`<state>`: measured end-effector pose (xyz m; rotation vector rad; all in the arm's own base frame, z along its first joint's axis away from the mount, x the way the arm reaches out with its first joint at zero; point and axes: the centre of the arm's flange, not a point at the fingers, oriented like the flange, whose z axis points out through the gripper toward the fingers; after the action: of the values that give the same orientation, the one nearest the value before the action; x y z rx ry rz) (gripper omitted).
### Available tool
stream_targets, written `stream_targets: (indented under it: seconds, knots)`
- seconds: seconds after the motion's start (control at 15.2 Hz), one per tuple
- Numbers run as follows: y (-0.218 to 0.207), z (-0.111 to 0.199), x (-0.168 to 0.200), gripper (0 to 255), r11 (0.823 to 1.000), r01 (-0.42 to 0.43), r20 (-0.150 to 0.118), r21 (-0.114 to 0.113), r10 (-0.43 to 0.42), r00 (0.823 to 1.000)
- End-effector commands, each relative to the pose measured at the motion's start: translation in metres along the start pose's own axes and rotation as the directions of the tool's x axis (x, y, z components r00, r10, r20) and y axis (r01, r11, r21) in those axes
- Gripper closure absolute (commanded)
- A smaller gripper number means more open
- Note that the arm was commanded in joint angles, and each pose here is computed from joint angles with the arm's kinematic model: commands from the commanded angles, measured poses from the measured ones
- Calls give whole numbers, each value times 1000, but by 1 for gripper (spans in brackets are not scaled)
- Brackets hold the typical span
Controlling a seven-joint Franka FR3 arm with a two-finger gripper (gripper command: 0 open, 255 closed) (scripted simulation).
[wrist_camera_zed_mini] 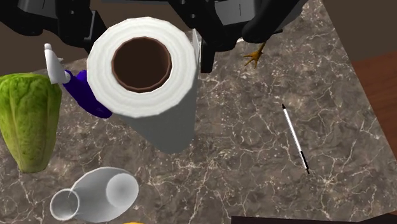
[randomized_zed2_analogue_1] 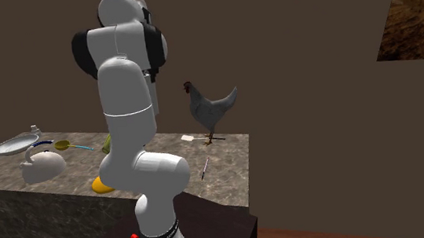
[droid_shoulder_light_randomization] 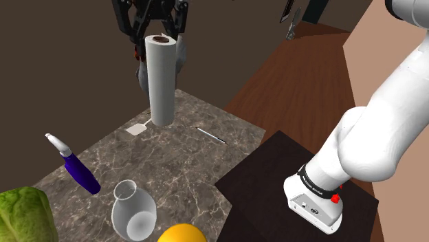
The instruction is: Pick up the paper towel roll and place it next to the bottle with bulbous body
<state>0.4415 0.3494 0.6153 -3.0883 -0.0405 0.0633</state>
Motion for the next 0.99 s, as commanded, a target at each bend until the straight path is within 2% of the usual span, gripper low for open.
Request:
stream_targets:
  seconds: [0.0,0.92]
  knots:
    - [0,11,0,255,1000,0,-1,0,0,1000]
    - [4,84,3,255,1000,0,-1,0,0,1000]
